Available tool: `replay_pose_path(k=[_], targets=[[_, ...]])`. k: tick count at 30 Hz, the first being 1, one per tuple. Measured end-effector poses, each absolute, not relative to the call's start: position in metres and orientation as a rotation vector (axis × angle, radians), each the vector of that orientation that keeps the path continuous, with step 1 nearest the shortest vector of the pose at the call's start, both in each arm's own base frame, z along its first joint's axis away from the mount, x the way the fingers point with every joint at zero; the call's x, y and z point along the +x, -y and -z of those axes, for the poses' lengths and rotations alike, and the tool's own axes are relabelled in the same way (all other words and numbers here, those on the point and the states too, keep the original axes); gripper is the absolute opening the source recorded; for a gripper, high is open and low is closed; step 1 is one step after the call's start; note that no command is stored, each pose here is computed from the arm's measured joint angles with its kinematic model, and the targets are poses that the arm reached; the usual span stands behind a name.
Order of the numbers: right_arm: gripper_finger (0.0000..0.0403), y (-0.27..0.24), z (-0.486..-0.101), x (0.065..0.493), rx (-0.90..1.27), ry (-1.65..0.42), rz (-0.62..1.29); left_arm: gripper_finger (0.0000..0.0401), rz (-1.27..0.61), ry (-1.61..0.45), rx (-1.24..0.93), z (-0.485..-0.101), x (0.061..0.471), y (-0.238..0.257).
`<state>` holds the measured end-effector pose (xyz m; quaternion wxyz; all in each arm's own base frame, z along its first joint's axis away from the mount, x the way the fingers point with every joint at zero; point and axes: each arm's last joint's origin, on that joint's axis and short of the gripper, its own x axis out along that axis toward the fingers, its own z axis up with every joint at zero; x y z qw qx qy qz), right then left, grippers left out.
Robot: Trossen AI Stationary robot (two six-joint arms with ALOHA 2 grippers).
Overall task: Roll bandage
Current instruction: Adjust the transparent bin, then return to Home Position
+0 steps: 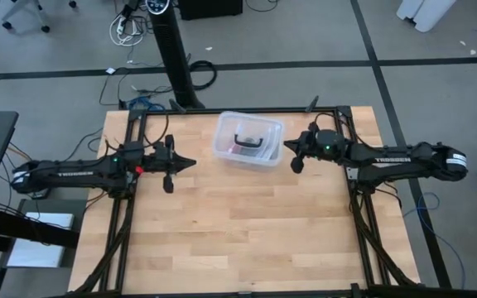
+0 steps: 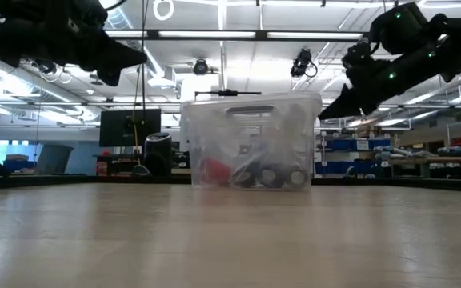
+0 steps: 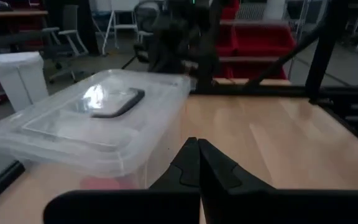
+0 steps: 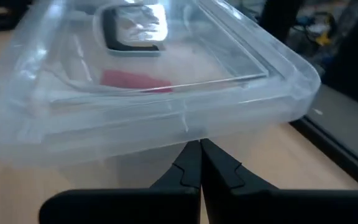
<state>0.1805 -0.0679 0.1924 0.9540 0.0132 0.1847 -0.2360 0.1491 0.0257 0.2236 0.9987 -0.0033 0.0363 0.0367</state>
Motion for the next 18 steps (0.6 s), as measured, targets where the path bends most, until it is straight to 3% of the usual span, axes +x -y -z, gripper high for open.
replay_pose_path(k=[8, 13, 18], targets=[[0.0000, 0.039, -0.219, 0.164, -0.034, -0.254, 0.285, 0.0000, -0.036, -0.046, 0.080, -0.230, 0.130, -0.019], [0.0000, 0.018, -0.221, 0.147, -0.084, -0.291, 0.262, 0.0000, -0.059, -0.100, 0.058, -0.225, 0.117, -0.016], [0.0000, 0.003, -0.205, 0.135, -0.121, -0.187, 0.184, 0.0000, -0.071, -0.039, 0.045, -0.193, 0.116, -0.014]])
